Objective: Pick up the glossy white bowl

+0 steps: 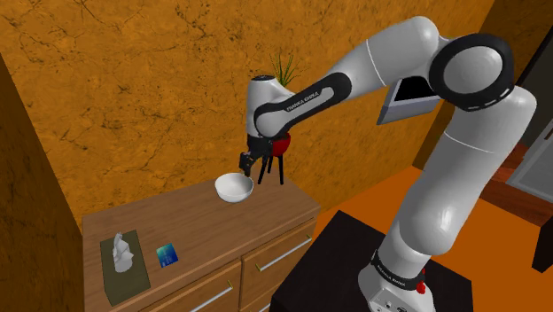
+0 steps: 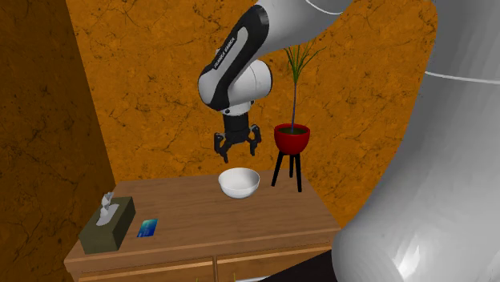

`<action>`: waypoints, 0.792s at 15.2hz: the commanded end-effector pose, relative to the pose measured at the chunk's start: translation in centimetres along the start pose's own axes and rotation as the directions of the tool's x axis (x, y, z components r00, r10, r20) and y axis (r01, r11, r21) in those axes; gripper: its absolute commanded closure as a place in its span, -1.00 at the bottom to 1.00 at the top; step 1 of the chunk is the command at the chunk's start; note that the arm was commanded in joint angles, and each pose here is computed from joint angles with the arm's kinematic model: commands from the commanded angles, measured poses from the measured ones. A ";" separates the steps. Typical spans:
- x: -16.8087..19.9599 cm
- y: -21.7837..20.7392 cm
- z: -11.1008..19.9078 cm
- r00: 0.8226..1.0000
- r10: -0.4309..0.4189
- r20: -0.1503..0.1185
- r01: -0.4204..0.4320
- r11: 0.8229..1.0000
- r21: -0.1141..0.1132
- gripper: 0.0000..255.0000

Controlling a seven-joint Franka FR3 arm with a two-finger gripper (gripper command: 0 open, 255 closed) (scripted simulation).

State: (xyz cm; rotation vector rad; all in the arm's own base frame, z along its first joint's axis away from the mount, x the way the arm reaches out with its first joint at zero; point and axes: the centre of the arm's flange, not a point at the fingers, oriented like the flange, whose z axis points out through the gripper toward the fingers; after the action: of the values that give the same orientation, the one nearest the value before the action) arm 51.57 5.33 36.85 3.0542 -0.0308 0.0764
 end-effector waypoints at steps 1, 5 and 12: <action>1.6 -0.5 2.1 1.000 -0.006 -0.006 0.006 1.000 -0.002 -1.00; 5.2 -1.5 5.6 1.000 -0.018 -0.017 0.018 1.000 -0.007 -1.00; 11.7 -3.3 11.7 0.999 -0.039 -0.037 0.038 0.999 -0.015 -1.00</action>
State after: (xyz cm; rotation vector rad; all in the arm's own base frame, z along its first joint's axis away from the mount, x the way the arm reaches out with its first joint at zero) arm 62.72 7.06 26.16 3.0383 0.0254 0.1261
